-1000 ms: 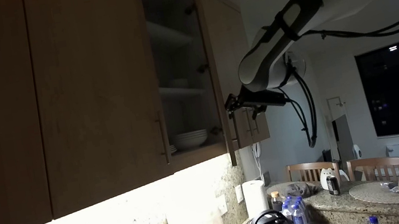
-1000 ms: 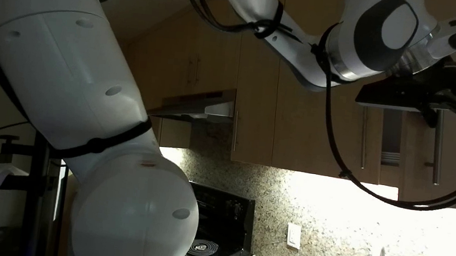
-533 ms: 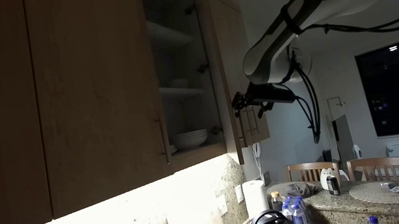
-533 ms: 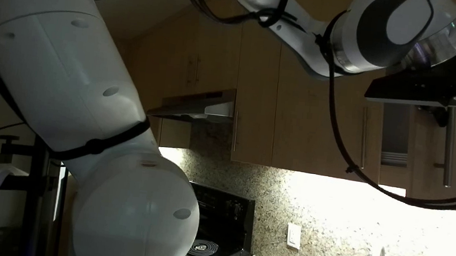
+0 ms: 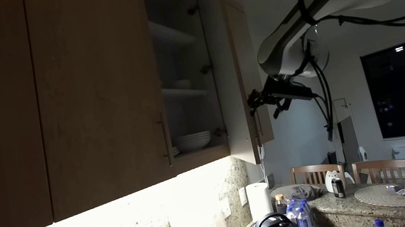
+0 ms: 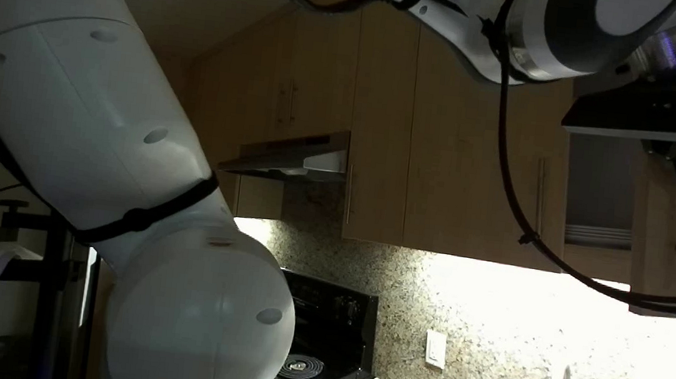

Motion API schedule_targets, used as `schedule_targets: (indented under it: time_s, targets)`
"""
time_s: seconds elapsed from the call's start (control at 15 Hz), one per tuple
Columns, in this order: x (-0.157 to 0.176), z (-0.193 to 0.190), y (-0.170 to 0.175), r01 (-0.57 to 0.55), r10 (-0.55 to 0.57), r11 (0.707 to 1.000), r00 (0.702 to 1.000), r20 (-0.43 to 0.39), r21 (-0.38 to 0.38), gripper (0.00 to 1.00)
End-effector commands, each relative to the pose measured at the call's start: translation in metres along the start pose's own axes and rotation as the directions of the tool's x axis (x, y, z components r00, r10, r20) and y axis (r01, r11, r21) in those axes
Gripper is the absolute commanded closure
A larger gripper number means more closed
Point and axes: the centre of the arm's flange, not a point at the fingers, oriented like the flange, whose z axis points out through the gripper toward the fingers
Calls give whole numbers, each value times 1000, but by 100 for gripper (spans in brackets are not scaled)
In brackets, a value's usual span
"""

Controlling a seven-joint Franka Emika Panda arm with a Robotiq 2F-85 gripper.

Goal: Open the third cabinet door from the right

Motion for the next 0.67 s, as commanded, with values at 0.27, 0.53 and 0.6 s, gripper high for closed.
schedule_targets:
  time_s: [0.27,0.53,0.6]
  targets:
    - [64,-85,136,-269,246,958,947,-207,-95,0]
    - [81,-116,167,-333,289,937,911,-294,-111,0]
    - [84,-120,170,-340,293,933,906,-305,-114,0]
